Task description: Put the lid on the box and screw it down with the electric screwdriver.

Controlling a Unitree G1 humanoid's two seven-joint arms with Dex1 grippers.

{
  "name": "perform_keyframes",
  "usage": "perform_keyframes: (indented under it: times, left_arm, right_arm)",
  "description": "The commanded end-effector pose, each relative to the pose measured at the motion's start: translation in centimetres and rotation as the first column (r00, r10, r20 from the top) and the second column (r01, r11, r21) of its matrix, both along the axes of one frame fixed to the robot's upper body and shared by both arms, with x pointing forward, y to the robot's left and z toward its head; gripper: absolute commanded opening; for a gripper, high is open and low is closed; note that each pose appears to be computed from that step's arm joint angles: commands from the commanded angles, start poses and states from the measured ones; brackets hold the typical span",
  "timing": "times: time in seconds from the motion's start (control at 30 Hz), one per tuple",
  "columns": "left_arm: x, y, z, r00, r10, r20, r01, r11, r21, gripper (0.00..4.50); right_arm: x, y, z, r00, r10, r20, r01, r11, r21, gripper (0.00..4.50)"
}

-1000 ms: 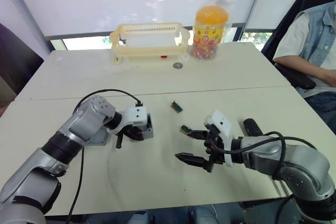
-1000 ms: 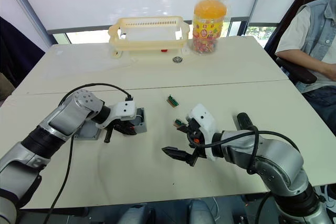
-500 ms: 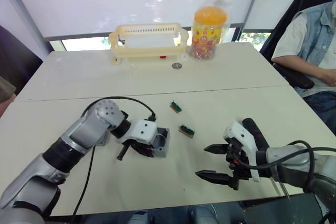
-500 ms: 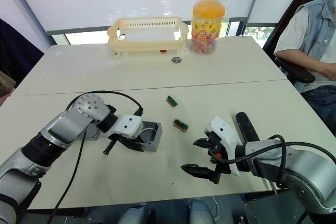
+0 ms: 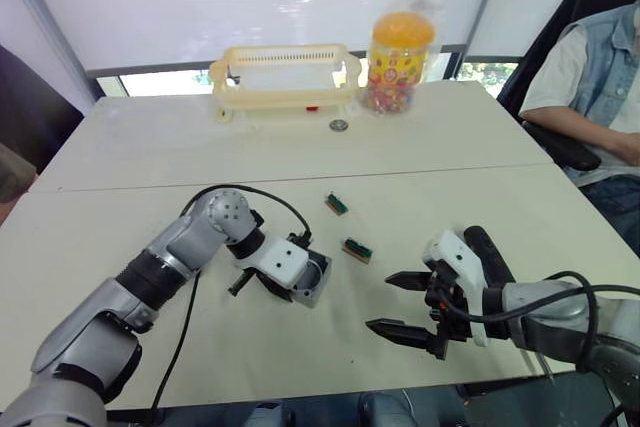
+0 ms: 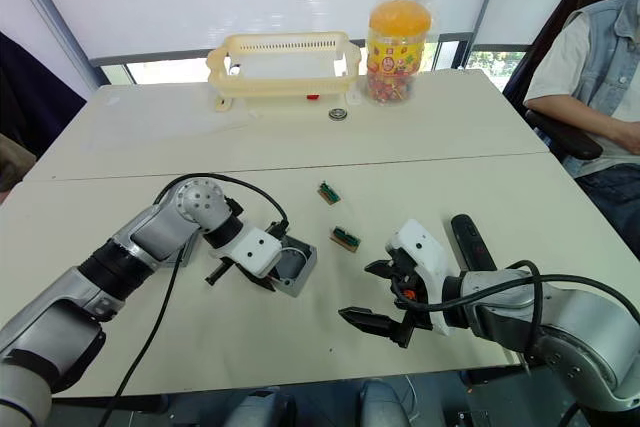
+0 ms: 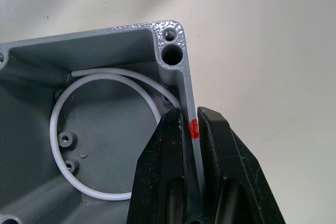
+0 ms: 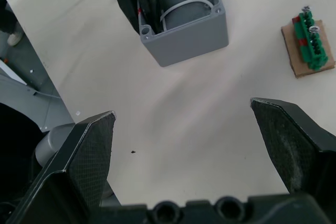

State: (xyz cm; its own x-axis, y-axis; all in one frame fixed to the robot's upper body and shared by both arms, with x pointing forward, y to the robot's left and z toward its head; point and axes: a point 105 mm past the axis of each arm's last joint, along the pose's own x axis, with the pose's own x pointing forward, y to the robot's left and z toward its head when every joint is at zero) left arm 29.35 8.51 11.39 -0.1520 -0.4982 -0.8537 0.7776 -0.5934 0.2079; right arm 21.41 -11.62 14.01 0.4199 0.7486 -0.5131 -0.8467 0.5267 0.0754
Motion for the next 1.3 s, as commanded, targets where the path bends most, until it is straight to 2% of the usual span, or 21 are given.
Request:
perform_keyframes:
  times: [0.03,0.17,0.27,0.4,0.53,0.63,0.73,0.8,0.83,0.87,0.9,0.93,0.97,1.03,1.1,1.13,1.23,1.3]
  left_arm:
    - [0.1,-0.4,0.8,0.999,-0.038,0.029,0.038,0.999,-0.007,0.04]
    - [0.0,-0.5,0.8,0.999,-0.044,0.021,0.044,0.999,-0.015,0.04]
    - [0.2,-0.5,0.9,0.998,-0.049,0.026,0.049,0.999,-0.02,1.23]
    - [0.7,-0.7,2.4,0.998,-0.03,0.051,0.033,0.998,-0.053,3.17]
    - [1.1,-0.8,5.5,0.997,0.022,0.075,-0.013,0.993,-0.114,3.17]
    - [1.2,-0.5,8.6,0.993,0.111,0.048,-0.1,0.976,-0.192,3.17]
    - [2.0,0.4,12.3,0.96,0.279,-0.024,-0.272,0.908,-0.319,3.17]
    - [4.0,2.6,14.8,0.867,0.49,-0.092,-0.475,0.755,-0.451,3.17]
    - [5.5,4.3,15.7,0.777,0.618,-0.119,-0.579,0.626,-0.523,3.17]
    - [6.8,6.4,15.9,0.665,0.732,-0.152,-0.67,0.494,-0.554,3.46]
    - [7.4,8.4,15.6,0.559,0.809,-0.184,-0.739,0.385,-0.553,3.77]
    - [7.3,9.8,15.2,0.489,0.847,-0.207,-0.779,0.318,-0.541,4.12]
    - [6.6,11.3,14.6,0.42,0.876,-0.236,-0.816,0.252,-0.52,4.45]
    - [5.4,13.9,13.5,0.269,0.924,-0.272,-0.869,0.111,-0.483,4.45]
    - [4.7,16.8,12.3,0.081,0.954,-0.287,-0.902,-0.052,-0.429,4.45]
    - [3.9,19.2,11.2,-0.063,0.957,-0.284,-0.913,-0.171,-0.37,4.45]
    - [1.6,24.5,8.7,-0.363,0.896,-0.257,-0.868,-0.425,-0.256,4.45]
    - [0.6,26.1,7.6,-0.446,0.86,-0.247,-0.841,-0.497,-0.213,4.45]
  right_arm:
    - [-0.7,0.7,0.4,0.999,0.034,0.027,-0.034,0.999,0.016,4.5]
    - [-0.7,0.8,0.3,0.999,0.03,0.026,-0.031,0.999,0.014,4.5]
    - [-0.6,0.8,0.3,0.999,0.03,0.026,-0.03,0.999,0.014,4.5]
    - [-0.5,0.8,0.3,0.999,0.034,0.024,-0.034,0.999,0.011,4.5]
    - [-0.3,0.7,0.5,0.999,0.042,0.02,-0.043,0.999,0.012,4.5]
    - [-0.2,0.7,0.7,0.998,0.055,0.018,-0.056,0.998,0.03,4.5]
    - [0.0,0.9,1.4,0.998,0.063,0.028,-0.065,0.995,0.08,4.5]
    - [0.5,1.5,3.4,0.994,0.079,0.077,-0.091,0.982,0.165,4.5]
    - [0.9,1.9,4.8,0.99,0.088,0.115,-0.111,0.971,0.211,4.5]
    - [1.3,2.2,5.8,0.984,0.09,0.151,-0.124,0.965,0.231,4.5]
    - [1.5,2.4,6.5,0.98,0.1,0.174,-0.139,0.962,0.233,4.5]
    - [1.5,2.6,6.8,0.975,0.123,0.186,-0.163,0.962,0.22,4.5]
    - [1.4,2.9,7.1,0.967,0.157,0.2,-0.196,0.962,0.191,4.5]
    - [1.6,3.3,7.6,0.952,0.204,0.228,-0.242,0.958,0.151,4.5]
    - [1.7,3.7,7.7,0.939,0.25,0.235,-0.283,0.951,0.122,4.5]
    - [1.6,4.0,7.5,0.929,0.29,0.229,-0.319,0.942,0.101,4.5]
    - [1.2,4.5,6.1,0.902,0.382,0.202,-0.397,0.917,0.037,4.5]
    - [1.1,4.6,5.1,0.888,0.419,0.188,-0.428,0.904,0.007,4.5]
